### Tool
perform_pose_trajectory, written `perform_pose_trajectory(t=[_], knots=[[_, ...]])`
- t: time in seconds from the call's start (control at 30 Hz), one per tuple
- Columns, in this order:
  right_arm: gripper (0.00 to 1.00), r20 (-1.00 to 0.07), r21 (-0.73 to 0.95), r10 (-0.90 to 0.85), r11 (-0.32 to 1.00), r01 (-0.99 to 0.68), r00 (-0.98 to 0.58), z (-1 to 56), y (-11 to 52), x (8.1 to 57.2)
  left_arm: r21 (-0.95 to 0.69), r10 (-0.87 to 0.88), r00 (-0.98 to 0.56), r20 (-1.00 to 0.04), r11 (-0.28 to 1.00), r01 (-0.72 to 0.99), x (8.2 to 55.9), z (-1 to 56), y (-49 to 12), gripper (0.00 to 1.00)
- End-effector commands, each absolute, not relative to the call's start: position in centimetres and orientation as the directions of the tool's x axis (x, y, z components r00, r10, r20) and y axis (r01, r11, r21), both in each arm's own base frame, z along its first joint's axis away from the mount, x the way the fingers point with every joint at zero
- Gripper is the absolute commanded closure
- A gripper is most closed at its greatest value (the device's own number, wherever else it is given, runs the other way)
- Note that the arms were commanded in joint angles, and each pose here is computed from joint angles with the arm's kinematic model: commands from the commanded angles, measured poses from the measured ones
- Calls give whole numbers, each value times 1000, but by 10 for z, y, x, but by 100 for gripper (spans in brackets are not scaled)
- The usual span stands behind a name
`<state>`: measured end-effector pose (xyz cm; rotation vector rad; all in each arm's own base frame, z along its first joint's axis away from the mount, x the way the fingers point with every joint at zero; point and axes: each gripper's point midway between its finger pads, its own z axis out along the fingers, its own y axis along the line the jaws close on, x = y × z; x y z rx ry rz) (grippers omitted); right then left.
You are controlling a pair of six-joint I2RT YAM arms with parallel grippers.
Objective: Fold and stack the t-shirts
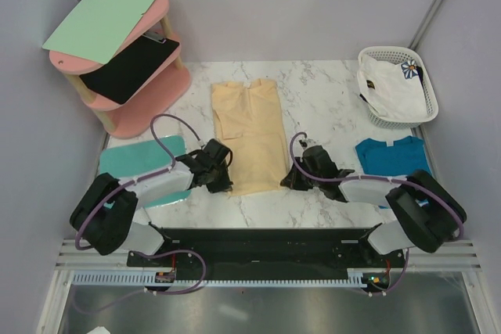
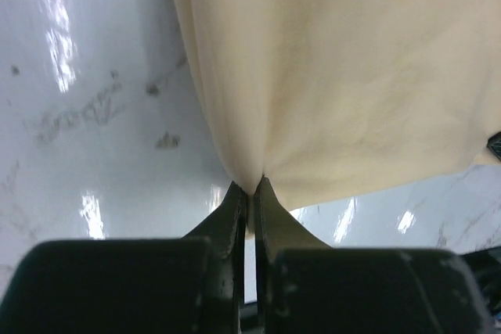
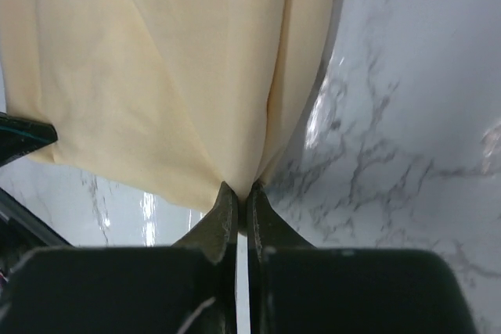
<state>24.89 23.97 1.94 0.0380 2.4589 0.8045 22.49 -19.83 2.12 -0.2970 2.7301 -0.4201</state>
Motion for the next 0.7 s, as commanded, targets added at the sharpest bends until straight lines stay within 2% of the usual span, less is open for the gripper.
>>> perform_pose_trajectory(t=[0.0, 0.17, 0.27, 0.47, 0.67], knots=[[100, -417, 484, 100, 866, -128, -903, 2, 222, 184, -317, -261, -929, -264, 933, -172, 179, 30, -197, 98], [100, -377, 523, 80, 841, -141, -923, 7, 222, 133, -350, -257, -936, -242, 923, -163, 150, 43, -200, 98], [100, -421, 530, 78, 830, -176, -904, 28, 223, 132, -377, -259, -931, -258, 914, -150, 147, 59, -200, 98], [100, -602, 474, 112, 846, -242, -790, 97, 231, 177, -356, -250, -877, -410, 929, -99, 182, 126, -200, 98], [100, -763, 359, 113, 893, -272, -637, 170, 243, 236, -366, -272, -791, -548, 928, -66, 246, 199, -206, 98]])
